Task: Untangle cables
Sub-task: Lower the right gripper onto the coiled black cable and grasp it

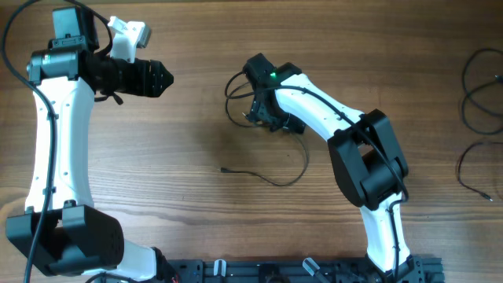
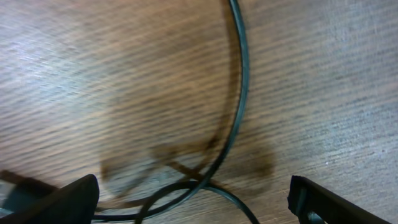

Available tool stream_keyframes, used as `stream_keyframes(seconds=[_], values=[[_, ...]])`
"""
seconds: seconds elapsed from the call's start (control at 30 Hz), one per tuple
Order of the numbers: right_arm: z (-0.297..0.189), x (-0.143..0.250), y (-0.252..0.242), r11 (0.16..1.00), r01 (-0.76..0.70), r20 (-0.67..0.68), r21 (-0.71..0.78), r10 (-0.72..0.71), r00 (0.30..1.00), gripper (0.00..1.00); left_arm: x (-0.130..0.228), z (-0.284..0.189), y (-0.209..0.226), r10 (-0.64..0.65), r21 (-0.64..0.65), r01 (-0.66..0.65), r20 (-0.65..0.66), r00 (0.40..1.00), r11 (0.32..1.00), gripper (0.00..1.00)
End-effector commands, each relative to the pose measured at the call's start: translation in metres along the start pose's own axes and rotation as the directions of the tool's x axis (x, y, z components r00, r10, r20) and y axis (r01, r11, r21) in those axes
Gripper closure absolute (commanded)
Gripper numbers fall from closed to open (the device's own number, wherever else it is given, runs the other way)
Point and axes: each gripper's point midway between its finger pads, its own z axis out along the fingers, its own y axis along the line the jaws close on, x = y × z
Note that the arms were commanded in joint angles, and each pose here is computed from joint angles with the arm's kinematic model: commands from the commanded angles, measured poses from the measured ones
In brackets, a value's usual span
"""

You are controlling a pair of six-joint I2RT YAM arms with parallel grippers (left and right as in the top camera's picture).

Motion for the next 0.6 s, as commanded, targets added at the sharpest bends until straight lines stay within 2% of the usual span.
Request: stream_keyframes(seconds=[0.0,0.23,0.27,0.3,0.33,0.37,0.43,0.47,0.57], values=[[0.0119,0.0094,-0.0057,0.999,-0.023,-0.025,0.031,0.024,0.999,0.00,-0.0043,-0.0016,-0.0012,0.009,-0.002,-0.009,0.008,1.000,1.000,0.26],[0.0147,0.0103,-0.0121,0.998,-0.038,-0.017,0.058,0.039,0.999,0.02,-0.0043,-0.0016,-0.0012,0.009,-0.002,-0.009,0.008,1.000,1.000,0.25],[0.0149,0.0107,-0.0120,0.998,-0.037,-0.018,0.058,0.038,0.999,0.10,-0.0043,-0.0016,-0.0012,0.009,-0.002,-0.009,0.008,1.000,1.000,0.25],[0.0149,0.0106,-0.0118,0.998,-0.038,-0.017,0.057,0.039,0.999,0.30,-0.0043,-0.0016,-0.0012,0.009,-0.002,-0.009,0.008,1.000,1.000,0.25],[0.0149,0.0108,-0.0112,0.998,-0.038,-0.019,0.054,0.039,0.999,0.59,-0.0043,-0.0016,-0.0012,0.009,-0.002,-0.009,0.008,1.000,1.000,0.25],[0.0149,0.0108,-0.0111,0.998,-0.038,-0.019,0.054,0.039,0.999,0.79,-0.0042,-0.0016,-0.0013,0.009,-0.002,-0.009,0.008,1.000,1.000,0.25],[0.0149,0.0112,-0.0116,0.998,-0.035,-0.021,0.056,0.037,0.999,0.82,-0.0041,-0.0016,-0.0013,0.009,-0.002,-0.009,0.007,1.000,1.000,0.24],[0.0149,0.0113,-0.0116,0.998,-0.035,-0.021,0.056,0.036,0.999,0.96,-0.0041,-0.0016,-0.0013,0.009,-0.002,-0.009,0.007,1.000,1.000,0.23],[0.0149,0.0133,-0.0092,0.999,-0.010,-0.035,0.042,0.011,0.999,0.96,-0.0041,-0.0016,-0.0013,0.009,-0.002,-0.009,0.007,1.000,1.000,0.23]])
